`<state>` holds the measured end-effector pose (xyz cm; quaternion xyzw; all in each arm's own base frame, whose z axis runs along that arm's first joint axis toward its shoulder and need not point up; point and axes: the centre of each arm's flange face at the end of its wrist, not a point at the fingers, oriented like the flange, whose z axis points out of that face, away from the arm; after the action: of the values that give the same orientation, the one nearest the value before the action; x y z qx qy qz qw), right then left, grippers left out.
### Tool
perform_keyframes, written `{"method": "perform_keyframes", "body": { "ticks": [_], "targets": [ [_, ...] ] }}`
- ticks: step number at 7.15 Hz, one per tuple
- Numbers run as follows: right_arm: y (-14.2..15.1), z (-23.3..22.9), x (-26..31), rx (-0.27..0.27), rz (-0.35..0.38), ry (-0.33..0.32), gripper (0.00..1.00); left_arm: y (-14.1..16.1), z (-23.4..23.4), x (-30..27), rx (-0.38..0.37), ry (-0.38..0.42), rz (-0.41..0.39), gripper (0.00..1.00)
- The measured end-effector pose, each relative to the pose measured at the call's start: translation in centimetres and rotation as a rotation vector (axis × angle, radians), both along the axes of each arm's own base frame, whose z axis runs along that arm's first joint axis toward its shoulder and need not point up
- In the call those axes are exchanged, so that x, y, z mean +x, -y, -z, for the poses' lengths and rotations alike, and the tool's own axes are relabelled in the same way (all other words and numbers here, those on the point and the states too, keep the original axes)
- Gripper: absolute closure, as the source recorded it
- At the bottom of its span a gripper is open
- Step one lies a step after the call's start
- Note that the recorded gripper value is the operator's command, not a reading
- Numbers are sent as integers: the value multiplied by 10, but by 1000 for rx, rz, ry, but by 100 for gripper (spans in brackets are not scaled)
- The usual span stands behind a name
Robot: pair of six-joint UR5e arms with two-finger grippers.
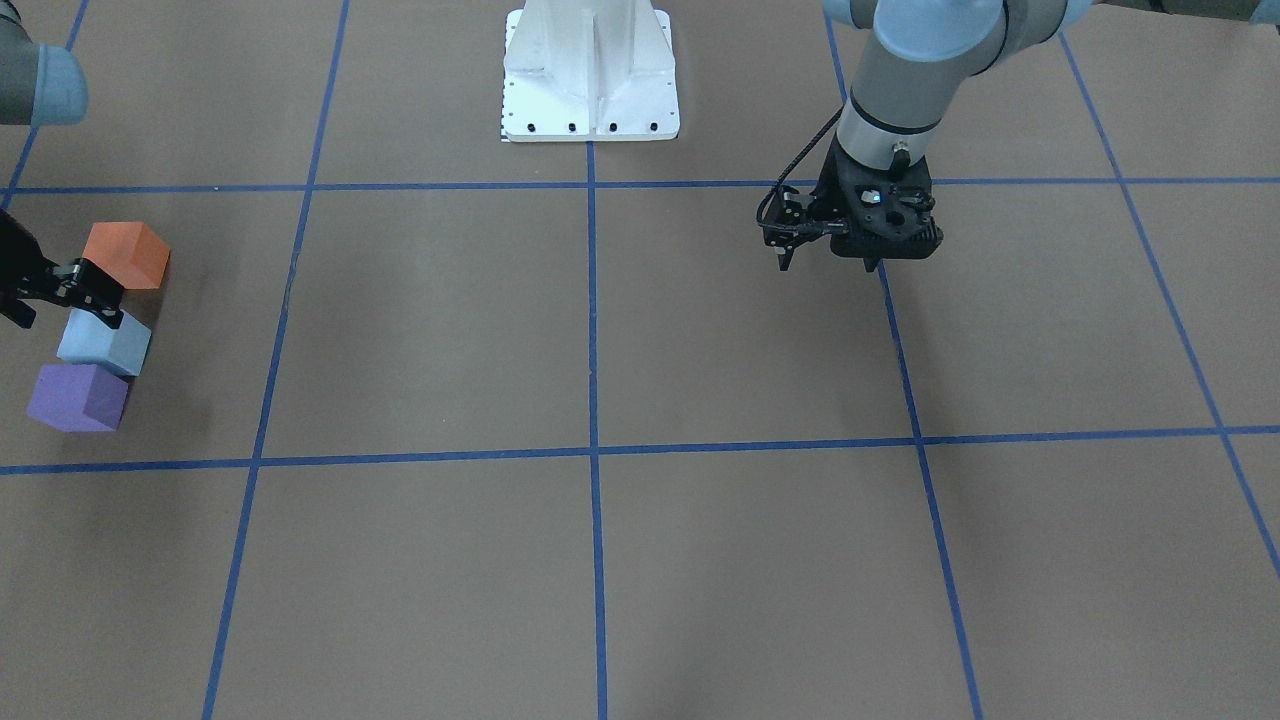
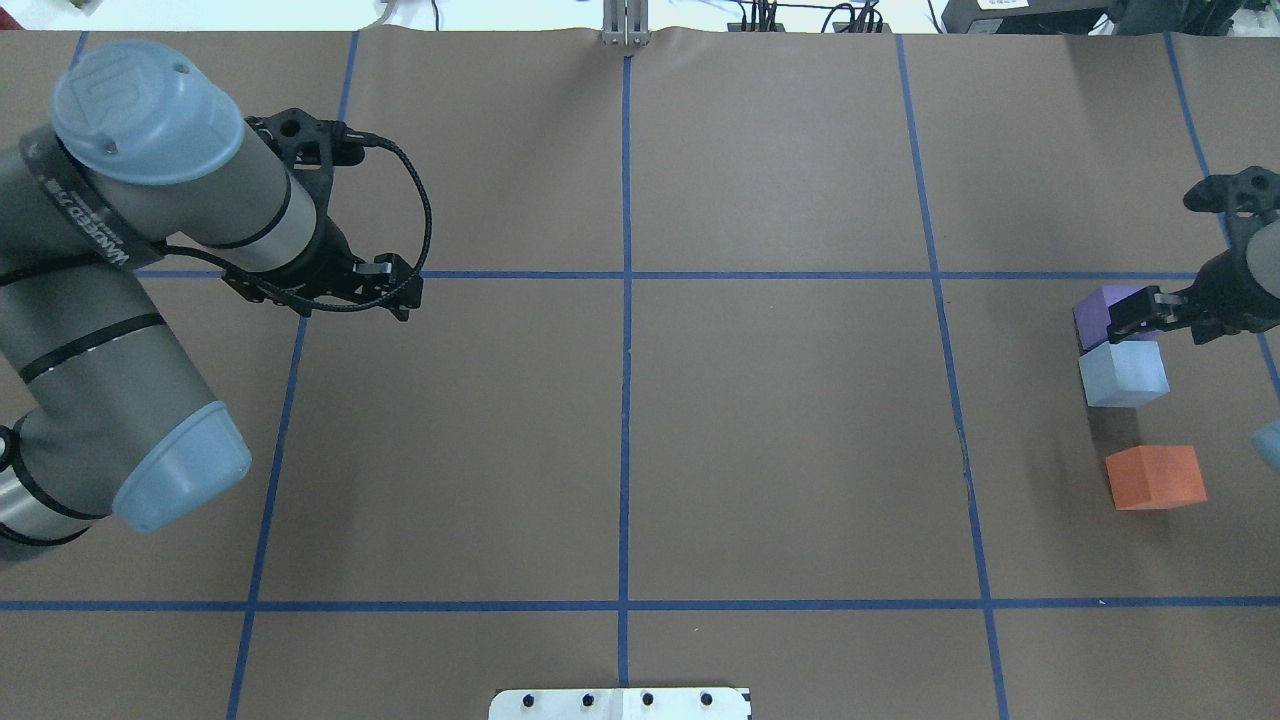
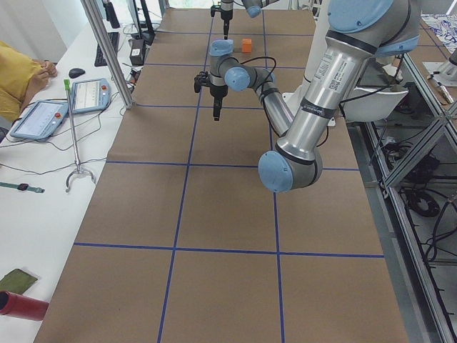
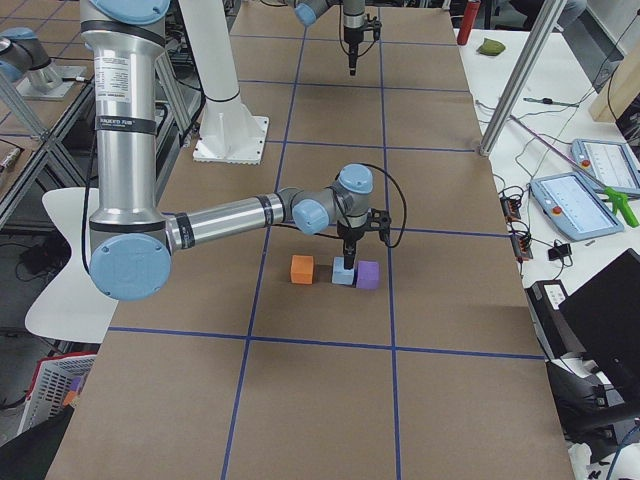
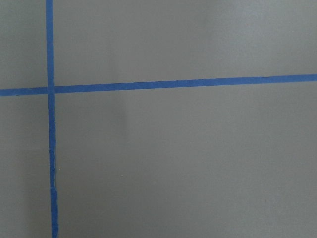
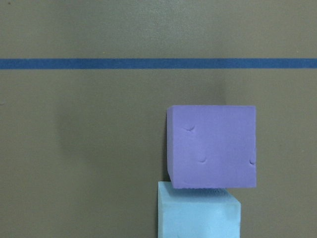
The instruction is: Place blue block between orange and purple blocks
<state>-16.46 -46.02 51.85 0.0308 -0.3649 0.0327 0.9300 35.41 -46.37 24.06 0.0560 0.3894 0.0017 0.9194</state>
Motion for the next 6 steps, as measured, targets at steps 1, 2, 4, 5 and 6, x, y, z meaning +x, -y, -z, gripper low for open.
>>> {"method": "perform_keyframes", "body": {
  "ticks": [1, 2, 4, 5, 6],
  "targets": [
    [3, 10, 28, 16, -37, 18, 0, 4, -8, -17, 17, 10, 0, 1],
    [7, 12, 59, 31, -55, 37, 0, 7, -26, -45, 53, 31, -19, 1],
    [13, 6, 129, 55, -48, 50, 0, 23, -78, -124, 109, 65, -94, 1],
    [13, 0, 160, 71, -21, 35, 0, 37, -114, -176, 137, 83, -136, 1],
    [11, -5, 181, 80, 0, 26, 0, 57, -153, -226, 155, 91, -179, 1]
  ]
}}
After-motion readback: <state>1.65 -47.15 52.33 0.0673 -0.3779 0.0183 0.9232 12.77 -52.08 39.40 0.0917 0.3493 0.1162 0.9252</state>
